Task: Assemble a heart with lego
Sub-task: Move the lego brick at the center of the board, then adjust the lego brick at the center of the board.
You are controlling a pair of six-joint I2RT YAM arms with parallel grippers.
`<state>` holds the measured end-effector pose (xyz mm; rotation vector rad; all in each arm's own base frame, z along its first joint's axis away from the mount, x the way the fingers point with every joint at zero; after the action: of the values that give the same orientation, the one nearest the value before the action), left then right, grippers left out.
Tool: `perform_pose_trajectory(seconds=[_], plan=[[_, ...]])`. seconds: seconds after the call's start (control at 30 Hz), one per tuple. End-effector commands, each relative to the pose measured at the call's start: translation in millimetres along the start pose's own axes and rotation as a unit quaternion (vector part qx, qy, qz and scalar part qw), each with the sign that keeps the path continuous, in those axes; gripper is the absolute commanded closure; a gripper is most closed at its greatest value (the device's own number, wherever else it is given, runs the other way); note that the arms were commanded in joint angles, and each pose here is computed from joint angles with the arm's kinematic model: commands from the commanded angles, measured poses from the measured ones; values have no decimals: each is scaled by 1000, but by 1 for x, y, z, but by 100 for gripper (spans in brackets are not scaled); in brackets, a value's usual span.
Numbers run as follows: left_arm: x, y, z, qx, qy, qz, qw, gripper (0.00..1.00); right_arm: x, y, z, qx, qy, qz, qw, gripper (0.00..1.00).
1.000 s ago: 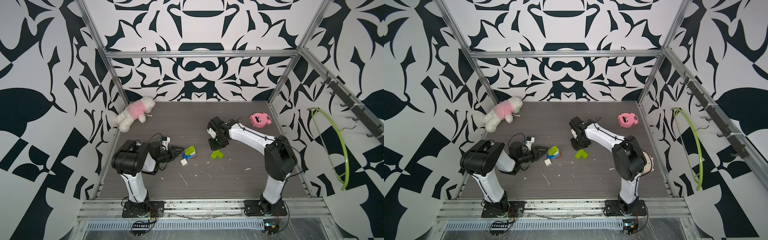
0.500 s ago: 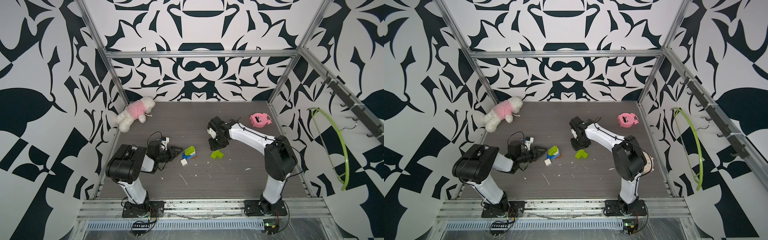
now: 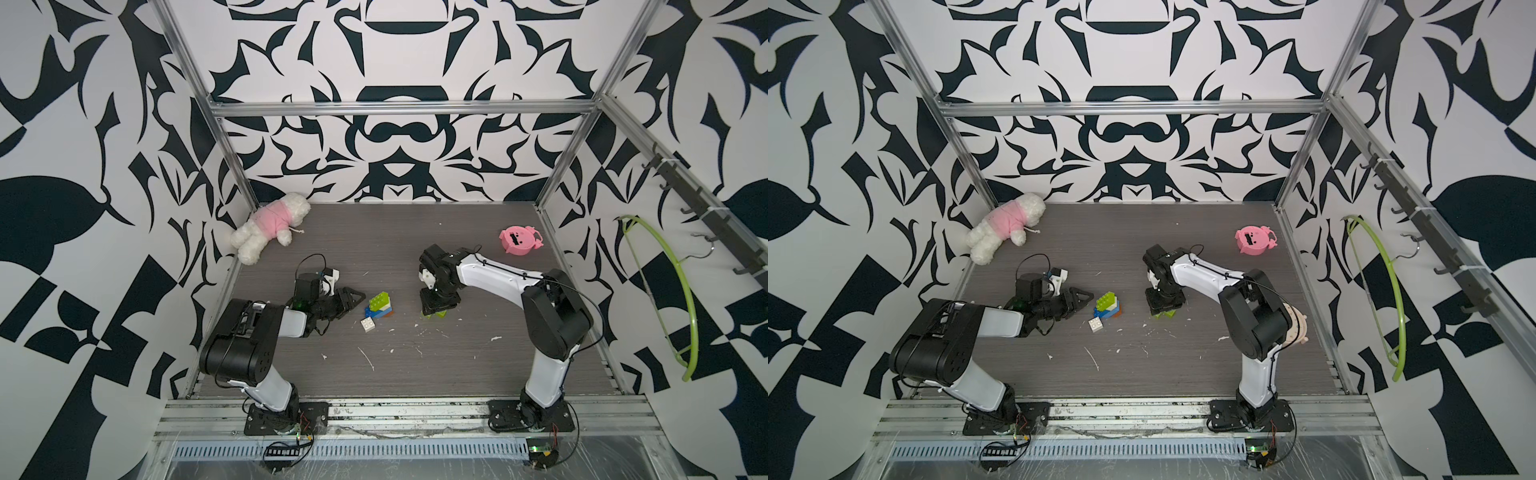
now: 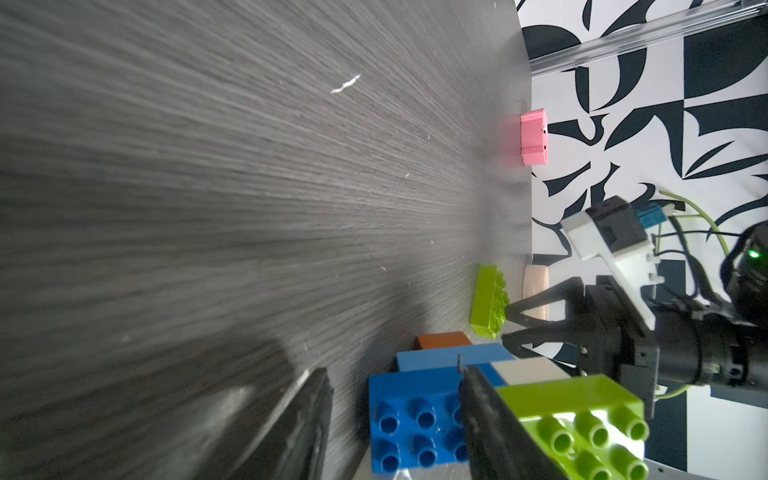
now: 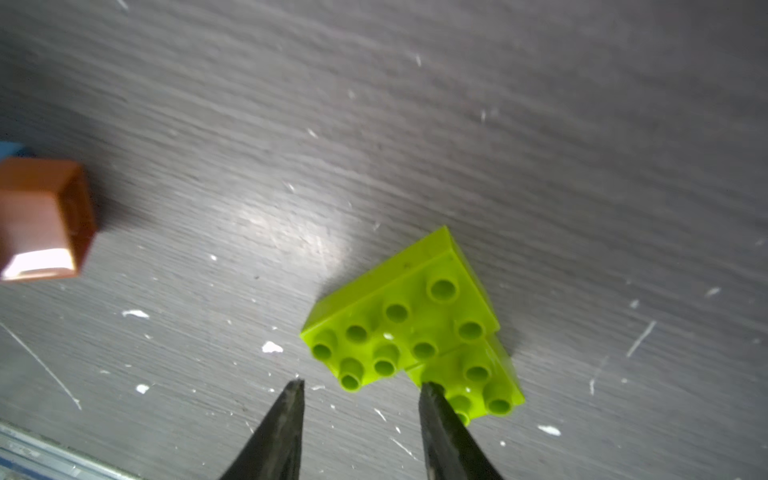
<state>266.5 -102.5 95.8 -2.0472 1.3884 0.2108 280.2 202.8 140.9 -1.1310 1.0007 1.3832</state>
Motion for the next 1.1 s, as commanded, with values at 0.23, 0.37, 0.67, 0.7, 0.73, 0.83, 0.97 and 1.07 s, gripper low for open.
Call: perform_pose_trajectory(seconds=[0.23,0.37,0.67,0.7,0.73,0.83,0.97,1.07], plan=[[18,0,-1,3,13,66,998,48,-4,-22,-42,37,26,-34,998,51],[24,1,-4,10,3,80,997,48,-30,-14,-13,-3,-5,-71,997,52],[26,0,-4,4,-5,83,997,53,-39,38,79,-149,-208,-49,965,67],[27,1,-4,4,-5,85,996,54,-35,37,84,-145,-229,-47,961,67],[27,1,-6,5,-5,85,996,54,-31,37,88,-141,-241,-47,959,67],[29,2,-10,7,-4,88,996,55,-21,32,94,-130,-252,-50,958,67],[29,5,-15,11,-7,91,996,57,-15,24,97,-120,-258,-72,956,67],[29,7,-18,15,-9,93,996,58,-11,17,101,-114,-261,-80,955,67]])
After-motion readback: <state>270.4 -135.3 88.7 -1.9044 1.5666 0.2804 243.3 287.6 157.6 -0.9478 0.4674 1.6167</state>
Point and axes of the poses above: each gripper's point midway between its finger pads, its own x axis out along the fingers, its own z axis along the line the jaws close on, y = z × x, the point moved 10 cm from there along -x, back along the fingers, and after that the axes turned 10 degrees about x, right-handed, at the moved point
